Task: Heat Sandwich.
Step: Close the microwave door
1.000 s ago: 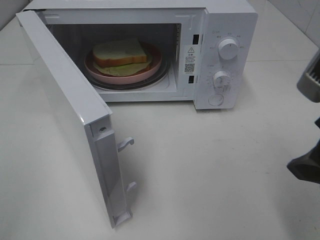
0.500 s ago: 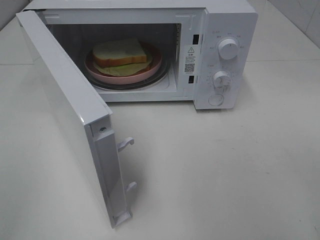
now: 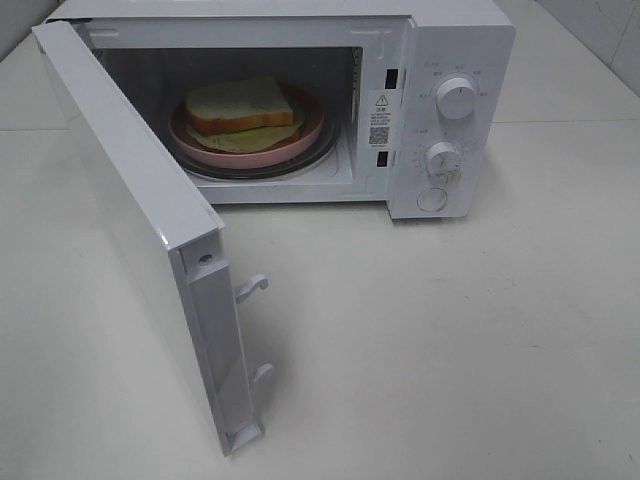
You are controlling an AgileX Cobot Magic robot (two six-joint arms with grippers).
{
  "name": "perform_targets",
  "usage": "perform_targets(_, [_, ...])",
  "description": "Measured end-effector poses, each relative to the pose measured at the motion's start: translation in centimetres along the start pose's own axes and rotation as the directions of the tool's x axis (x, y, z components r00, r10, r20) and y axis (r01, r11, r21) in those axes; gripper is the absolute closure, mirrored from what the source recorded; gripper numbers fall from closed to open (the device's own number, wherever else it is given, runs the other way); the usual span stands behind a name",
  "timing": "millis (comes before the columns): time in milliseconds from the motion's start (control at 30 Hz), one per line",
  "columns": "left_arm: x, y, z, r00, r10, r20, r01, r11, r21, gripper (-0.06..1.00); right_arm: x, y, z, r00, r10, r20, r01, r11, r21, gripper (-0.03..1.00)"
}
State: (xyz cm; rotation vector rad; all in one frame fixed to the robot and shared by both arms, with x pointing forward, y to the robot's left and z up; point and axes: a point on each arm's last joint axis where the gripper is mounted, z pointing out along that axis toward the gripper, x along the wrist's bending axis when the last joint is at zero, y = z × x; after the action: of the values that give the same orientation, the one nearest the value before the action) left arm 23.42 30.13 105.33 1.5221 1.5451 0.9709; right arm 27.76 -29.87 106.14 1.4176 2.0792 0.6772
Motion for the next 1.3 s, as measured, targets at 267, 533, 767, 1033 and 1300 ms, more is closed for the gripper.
perform_targets(267, [0.0, 0.0, 0.0, 1.0, 0.0, 0.0, 0.0, 1.0, 0.0, -0.03, -0.2, -1.9, -0.5, 0.986, 0.135, 0.094, -0.123, 0.985, -0.117, 0.2])
perform_targets(533, [0.0, 0.0, 0.0, 1.0, 0.0, 0.0, 0.0, 1.0, 0.0, -0.03, 0.3, -3.4, -1.4, 0.968, 0.221, 0.118, -0.196, 0.962, -0.191, 0.2])
perform_targets(767, [0.0, 0.0, 0.0, 1.0, 0.0, 0.0, 0.0, 1.0, 0.0, -0.03, 0.7, -4.4, -2.2, 0.953, 0.263, 0.15, -0.217, 0.939, -0.266, 0.2])
perform_targets(1033, [0.0, 0.0, 0.0, 1.0, 0.0, 0.0, 0.0, 1.0, 0.0, -0.03, 0.7, -4.5, -2.2, 0.949, 0.272, 0.157, -0.223, 0.936, -0.272, 0.2])
perform_targets(1300, [0.0, 0.0, 0.0, 1.0, 0.0, 0.0, 0.0, 1.0, 0.0, -0.03, 0.7, -4.5, -2.2, 0.949, 0.272, 0.157, -0.223, 0.936, -0.272, 0.2])
